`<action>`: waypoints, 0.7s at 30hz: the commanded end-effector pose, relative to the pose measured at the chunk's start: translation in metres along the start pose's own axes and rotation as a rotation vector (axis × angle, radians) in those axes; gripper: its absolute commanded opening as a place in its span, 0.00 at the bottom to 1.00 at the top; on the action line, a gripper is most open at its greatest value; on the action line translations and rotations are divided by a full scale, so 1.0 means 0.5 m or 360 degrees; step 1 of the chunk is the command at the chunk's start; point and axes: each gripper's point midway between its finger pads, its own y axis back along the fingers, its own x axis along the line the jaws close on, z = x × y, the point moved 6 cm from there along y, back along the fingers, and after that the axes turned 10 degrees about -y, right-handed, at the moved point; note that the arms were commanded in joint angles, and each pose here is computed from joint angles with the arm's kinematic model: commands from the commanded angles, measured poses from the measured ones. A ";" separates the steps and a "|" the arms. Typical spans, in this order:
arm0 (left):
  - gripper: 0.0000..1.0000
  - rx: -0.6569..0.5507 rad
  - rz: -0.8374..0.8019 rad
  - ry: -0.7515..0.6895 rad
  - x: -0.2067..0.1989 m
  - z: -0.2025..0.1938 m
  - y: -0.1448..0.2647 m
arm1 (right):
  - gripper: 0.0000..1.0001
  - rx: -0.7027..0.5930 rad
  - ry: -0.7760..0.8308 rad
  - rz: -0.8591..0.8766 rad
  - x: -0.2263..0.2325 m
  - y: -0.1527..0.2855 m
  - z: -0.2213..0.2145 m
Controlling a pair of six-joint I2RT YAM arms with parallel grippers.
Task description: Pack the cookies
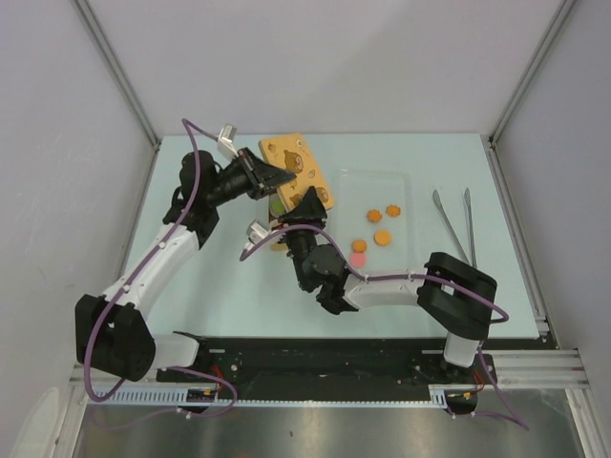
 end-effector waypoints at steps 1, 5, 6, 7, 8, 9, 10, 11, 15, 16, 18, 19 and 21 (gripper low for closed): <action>0.13 -0.0102 -0.0002 -0.0163 -0.005 0.047 0.009 | 0.51 0.0006 -0.0197 -0.0067 -0.059 0.018 0.005; 0.13 -0.0120 -0.0003 -0.0176 0.004 0.073 0.002 | 0.70 -0.0015 -0.0278 0.0020 -0.039 0.038 0.011; 0.12 -0.0112 -0.0009 -0.0181 0.006 0.076 0.000 | 0.71 -0.0004 -0.0254 0.0074 -0.028 0.042 0.010; 0.12 -0.0113 -0.0013 -0.0199 0.007 0.084 -0.002 | 0.73 0.0000 -0.0265 0.0109 -0.022 0.045 0.010; 0.12 -0.0111 -0.0010 -0.0205 0.012 0.089 -0.003 | 0.74 0.0005 -0.0375 0.0141 -0.016 0.050 0.013; 0.12 -0.0097 0.0005 -0.0197 0.025 0.091 -0.009 | 0.74 0.0021 -0.0349 0.0223 -0.011 0.054 0.008; 0.12 -0.0098 -0.0006 -0.0229 0.024 0.099 -0.010 | 0.75 0.0031 -0.0394 0.0266 -0.007 0.059 0.007; 0.12 -0.0104 0.0002 -0.0242 0.031 0.107 -0.010 | 0.75 0.0025 -0.0426 0.0320 -0.002 0.060 0.006; 0.10 -0.0038 0.0030 -0.0257 0.071 0.121 -0.026 | 0.75 0.0088 -0.0653 0.0547 0.007 0.075 -0.013; 0.10 -0.0027 0.0037 -0.0276 0.080 0.122 -0.027 | 0.75 0.0093 -0.0699 0.0571 0.001 0.074 -0.013; 0.10 0.0004 0.0047 -0.0283 0.092 0.118 -0.026 | 0.75 0.0144 -0.0750 0.0643 -0.005 0.064 -0.033; 0.10 0.0024 0.0055 -0.0303 0.103 0.114 -0.028 | 0.75 0.0163 -0.0891 0.0621 -0.031 0.052 -0.032; 0.11 0.0073 0.0065 -0.0308 0.115 0.105 -0.028 | 0.75 0.0207 -0.0956 0.0703 -0.042 0.041 -0.046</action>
